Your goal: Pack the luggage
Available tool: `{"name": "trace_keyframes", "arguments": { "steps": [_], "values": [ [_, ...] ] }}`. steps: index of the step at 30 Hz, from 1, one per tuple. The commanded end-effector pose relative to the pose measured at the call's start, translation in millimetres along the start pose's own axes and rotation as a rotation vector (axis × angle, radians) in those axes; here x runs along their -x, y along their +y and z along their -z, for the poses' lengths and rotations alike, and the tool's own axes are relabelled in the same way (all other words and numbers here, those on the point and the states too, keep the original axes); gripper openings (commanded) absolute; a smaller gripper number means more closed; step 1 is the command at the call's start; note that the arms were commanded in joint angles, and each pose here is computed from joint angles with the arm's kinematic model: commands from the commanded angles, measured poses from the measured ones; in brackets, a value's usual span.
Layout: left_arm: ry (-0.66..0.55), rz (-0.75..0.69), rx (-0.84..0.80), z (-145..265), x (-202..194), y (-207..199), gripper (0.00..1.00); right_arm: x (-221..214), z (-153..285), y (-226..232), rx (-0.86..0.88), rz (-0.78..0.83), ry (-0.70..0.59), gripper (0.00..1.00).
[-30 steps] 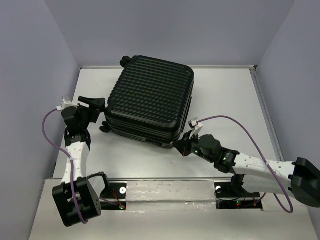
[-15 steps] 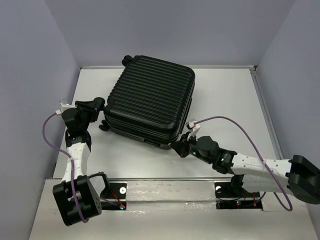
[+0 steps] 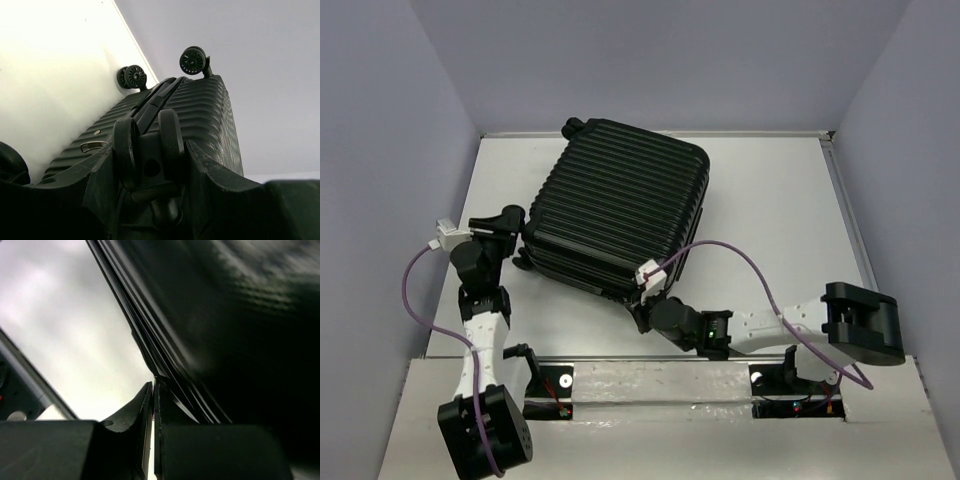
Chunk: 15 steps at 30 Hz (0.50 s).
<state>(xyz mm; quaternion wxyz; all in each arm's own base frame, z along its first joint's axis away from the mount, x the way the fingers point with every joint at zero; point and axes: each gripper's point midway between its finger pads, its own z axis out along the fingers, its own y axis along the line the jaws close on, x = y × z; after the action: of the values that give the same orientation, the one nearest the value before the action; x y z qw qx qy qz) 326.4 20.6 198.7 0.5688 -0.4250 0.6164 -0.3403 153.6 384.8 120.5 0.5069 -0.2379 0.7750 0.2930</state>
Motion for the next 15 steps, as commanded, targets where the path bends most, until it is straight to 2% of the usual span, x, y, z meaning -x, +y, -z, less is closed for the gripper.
{"name": "trace_keyframes", "arguments": {
  "steps": [1,3,6,11,14,15],
  "values": [
    [0.262,-0.147,-0.15,28.3,-69.6,-8.3,0.06,39.0,-31.3,42.7,0.056,-0.02,-0.117,0.07],
    [0.285,-0.157,-0.162,35.4,-77.8,-8.8,0.06,56.6,-43.9,61.7,0.088,-0.018,-0.147,0.07],
    [0.319,-0.185,-0.17,46.4,-88.8,-11.0,0.06,55.0,-65.4,82.3,0.133,0.029,-0.145,0.07],
    [0.333,-0.326,-0.161,63.6,-85.2,-15.2,0.06,81.1,-80.6,121.8,0.252,0.09,-0.198,0.07],
    [0.353,-0.343,-0.192,72.4,-91.5,-22.5,0.06,96.7,-75.6,137.4,0.367,0.094,-0.206,0.07],
    [0.38,-0.339,-0.211,78.1,-99.5,-26.7,0.06,106.5,-68.0,150.3,0.488,0.044,-0.171,0.07]
  ]
}}
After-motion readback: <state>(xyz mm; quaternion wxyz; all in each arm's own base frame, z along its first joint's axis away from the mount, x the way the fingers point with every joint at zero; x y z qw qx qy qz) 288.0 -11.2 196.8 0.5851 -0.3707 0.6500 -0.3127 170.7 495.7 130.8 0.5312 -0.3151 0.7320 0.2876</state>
